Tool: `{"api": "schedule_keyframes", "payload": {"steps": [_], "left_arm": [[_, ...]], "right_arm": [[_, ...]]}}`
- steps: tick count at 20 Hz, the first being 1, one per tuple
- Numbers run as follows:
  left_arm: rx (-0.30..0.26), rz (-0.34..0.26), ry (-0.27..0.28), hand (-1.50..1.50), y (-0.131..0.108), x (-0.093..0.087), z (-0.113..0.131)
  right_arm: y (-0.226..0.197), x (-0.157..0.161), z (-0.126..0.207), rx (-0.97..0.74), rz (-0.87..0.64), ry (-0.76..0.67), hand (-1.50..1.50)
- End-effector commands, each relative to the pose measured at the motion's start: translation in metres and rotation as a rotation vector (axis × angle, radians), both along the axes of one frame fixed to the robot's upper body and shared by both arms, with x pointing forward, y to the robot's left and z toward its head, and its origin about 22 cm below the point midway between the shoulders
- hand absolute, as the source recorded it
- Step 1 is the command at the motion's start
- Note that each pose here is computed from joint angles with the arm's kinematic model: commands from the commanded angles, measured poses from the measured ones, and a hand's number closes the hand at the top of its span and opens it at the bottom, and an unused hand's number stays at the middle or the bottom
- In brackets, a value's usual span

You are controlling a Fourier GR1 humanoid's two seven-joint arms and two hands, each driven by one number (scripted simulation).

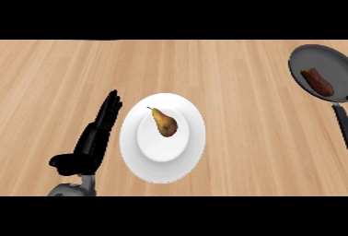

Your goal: Pick the sweet potato from the plate and place it in the pan

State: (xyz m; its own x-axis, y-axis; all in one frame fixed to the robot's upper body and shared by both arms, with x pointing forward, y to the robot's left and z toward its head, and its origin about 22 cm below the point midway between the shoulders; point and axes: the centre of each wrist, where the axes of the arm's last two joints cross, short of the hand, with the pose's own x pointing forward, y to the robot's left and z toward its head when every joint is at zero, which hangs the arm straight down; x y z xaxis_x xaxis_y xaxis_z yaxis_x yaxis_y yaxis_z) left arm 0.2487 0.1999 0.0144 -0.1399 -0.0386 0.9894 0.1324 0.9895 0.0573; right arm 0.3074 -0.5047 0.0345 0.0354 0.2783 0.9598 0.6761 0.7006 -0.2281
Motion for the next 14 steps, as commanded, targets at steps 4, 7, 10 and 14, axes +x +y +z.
{"api": "schedule_keyframes", "payload": {"steps": [4, 7, 10, 14], "left_arm": [[-0.010, -0.004, 0.019, 0.00, 0.009, 0.002, 0.000], [-0.013, -0.001, 0.006, 0.00, -0.002, 0.002, -0.011], [-0.021, 0.006, 0.007, 0.00, 0.004, -0.018, -0.012], [-0.013, 0.014, 0.019, 0.00, 0.008, 0.002, -0.005]], "right_arm": [[0.000, -0.019, -0.024, -0.032, 0.040, 0.001, -1.50], [-0.004, -0.028, -0.026, -0.051, 0.049, 0.012, -1.50], [-0.008, -0.026, -0.020, -0.048, 0.050, 0.014, -1.50], [0.017, -0.034, -0.058, -0.078, 0.055, 0.051, -1.50]]}}
